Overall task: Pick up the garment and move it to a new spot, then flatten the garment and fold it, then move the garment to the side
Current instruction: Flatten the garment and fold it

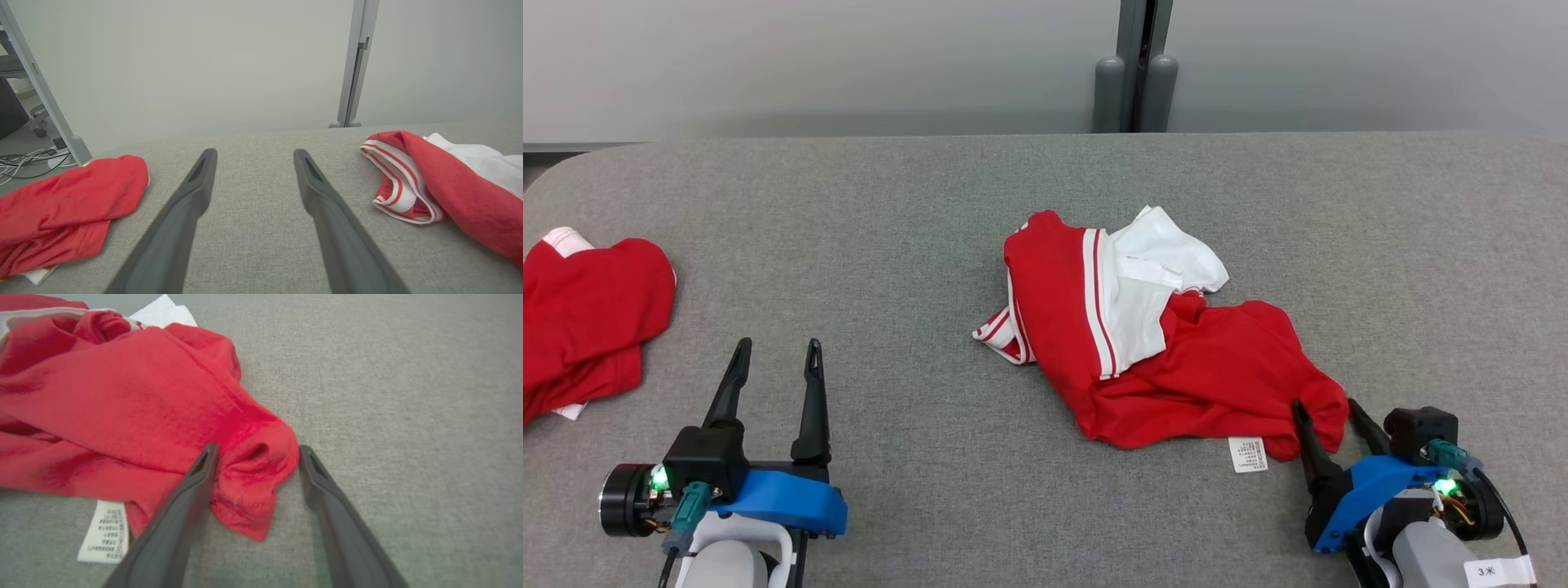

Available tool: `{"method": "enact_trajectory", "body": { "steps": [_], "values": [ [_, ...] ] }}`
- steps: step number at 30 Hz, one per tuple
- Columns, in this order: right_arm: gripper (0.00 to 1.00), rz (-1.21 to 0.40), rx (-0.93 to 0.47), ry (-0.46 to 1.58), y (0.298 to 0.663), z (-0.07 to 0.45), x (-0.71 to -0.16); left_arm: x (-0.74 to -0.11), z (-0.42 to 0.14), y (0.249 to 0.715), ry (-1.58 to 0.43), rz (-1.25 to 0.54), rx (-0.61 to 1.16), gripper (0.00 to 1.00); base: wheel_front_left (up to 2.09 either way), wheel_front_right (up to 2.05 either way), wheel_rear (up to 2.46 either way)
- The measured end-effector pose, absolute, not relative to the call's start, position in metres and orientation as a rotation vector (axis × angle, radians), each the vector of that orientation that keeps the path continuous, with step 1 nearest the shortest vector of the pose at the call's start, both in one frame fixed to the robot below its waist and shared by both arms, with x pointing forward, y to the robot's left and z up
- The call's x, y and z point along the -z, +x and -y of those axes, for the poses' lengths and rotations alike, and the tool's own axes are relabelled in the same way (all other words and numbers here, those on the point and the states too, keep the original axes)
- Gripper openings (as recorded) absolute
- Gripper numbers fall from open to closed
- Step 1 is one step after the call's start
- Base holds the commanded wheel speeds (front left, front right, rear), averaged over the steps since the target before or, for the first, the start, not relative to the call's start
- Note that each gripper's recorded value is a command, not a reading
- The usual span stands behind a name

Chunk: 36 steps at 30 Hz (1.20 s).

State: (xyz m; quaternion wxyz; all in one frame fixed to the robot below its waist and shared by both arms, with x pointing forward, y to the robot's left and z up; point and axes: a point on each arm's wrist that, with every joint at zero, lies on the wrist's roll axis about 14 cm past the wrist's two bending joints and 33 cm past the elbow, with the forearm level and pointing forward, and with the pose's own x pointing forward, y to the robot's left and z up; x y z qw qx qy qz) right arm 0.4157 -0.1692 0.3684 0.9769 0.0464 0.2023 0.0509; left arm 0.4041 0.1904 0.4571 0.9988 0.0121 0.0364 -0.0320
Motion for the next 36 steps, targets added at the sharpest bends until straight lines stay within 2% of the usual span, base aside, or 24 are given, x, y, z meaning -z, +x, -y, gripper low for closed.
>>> {"method": "enact_trajectory", "body": {
  "steps": [2, 3, 4, 9, 15, 22, 30, 36],
  "values": [
    [1.0, -0.429, -0.098, 0.116, 0.415, 0.167, -0.364, -0.458, -0.189, 0.405, 0.023, -0.07, 0.066, 1.0, 0.0, 0.0, 0.0],
    [0.18, -0.433, -0.095, 0.128, 0.416, 0.165, -0.363, -0.458, -0.189, 0.405, 0.022, -0.07, 0.068, 1.0, 0.0, 0.0, 0.0],
    [0.0, -0.436, -0.095, 0.138, 0.416, 0.164, -0.363, -0.458, -0.188, 0.405, 0.021, -0.07, 0.068, 1.0, 0.0, 0.0, 0.0],
    [0.0, -0.382, -0.105, 0.16, 0.428, 0.161, -0.38, -0.46, -0.188, 0.404, 0.018, -0.066, 0.068, 1.0, 0.0, 0.0, 0.0],
    [0.0, -0.197, -0.123, 0.121, 0.449, 0.17, -0.435, -0.463, -0.189, 0.4, 0.012, -0.058, 0.063, 1.0, 0.0, 0.0, 0.0],
    [0.0, 0.066, -0.183, 0.046, 0.455, 0.164, -0.515, -0.468, -0.181, 0.399, 0.002, -0.042, 0.08, 1.0, 0.0, 0.0, 0.0],
    [0.0, 0.312, -0.257, -0.024, 0.432, 0.146, -0.591, -0.474, -0.172, 0.399, -0.006, -0.024, 0.1, 1.0, 0.0, 0.0, 0.0],
    [0.0, 0.455, -0.332, -0.028, 0.395, 0.121, -0.631, -0.476, -0.167, 0.395, -0.011, -0.018, 0.109, 1.0, 0.0, 0.0, 0.0]
  ]
}}
